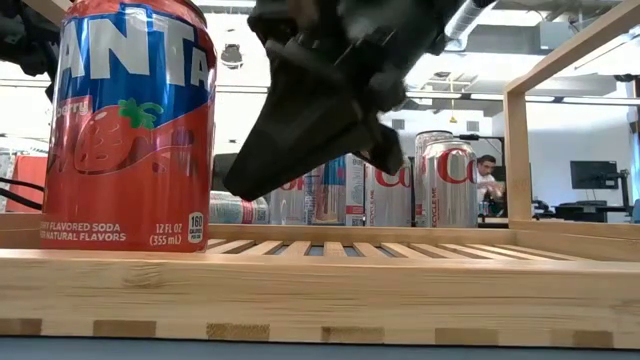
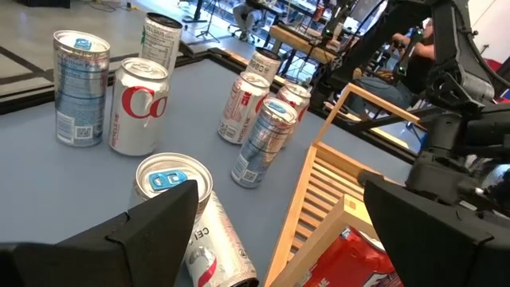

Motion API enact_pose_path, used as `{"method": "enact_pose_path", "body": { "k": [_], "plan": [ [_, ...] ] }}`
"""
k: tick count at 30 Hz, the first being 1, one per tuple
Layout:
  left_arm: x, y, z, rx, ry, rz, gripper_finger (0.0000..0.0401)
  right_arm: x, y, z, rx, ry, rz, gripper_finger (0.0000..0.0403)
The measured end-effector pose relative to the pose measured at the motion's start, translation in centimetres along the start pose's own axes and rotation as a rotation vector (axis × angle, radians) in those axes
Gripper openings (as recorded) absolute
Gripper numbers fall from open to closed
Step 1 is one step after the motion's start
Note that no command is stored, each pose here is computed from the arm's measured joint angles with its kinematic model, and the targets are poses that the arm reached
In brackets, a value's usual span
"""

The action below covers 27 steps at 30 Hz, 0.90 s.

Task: Place canned beverage on shelf
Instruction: Put the red soda can on the shelf aligned with the other red soda can

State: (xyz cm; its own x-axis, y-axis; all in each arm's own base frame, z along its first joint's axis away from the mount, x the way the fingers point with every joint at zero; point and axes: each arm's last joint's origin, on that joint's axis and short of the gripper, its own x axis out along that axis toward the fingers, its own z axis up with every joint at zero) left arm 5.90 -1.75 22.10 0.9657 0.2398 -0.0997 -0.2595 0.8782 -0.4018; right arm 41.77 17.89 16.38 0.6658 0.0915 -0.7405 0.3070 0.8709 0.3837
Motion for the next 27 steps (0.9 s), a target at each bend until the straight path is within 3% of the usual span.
{"method": "enact_pose_path", "body": {
  "k": [27],
  "plan": [
    [0.0, 0.0, 0.0, -0.001, 0.0, 0.0, 0.0348, 0.2, -0.3, 1.9, -0.099, -0.04, 0.125, 0.0]
  ]
}}
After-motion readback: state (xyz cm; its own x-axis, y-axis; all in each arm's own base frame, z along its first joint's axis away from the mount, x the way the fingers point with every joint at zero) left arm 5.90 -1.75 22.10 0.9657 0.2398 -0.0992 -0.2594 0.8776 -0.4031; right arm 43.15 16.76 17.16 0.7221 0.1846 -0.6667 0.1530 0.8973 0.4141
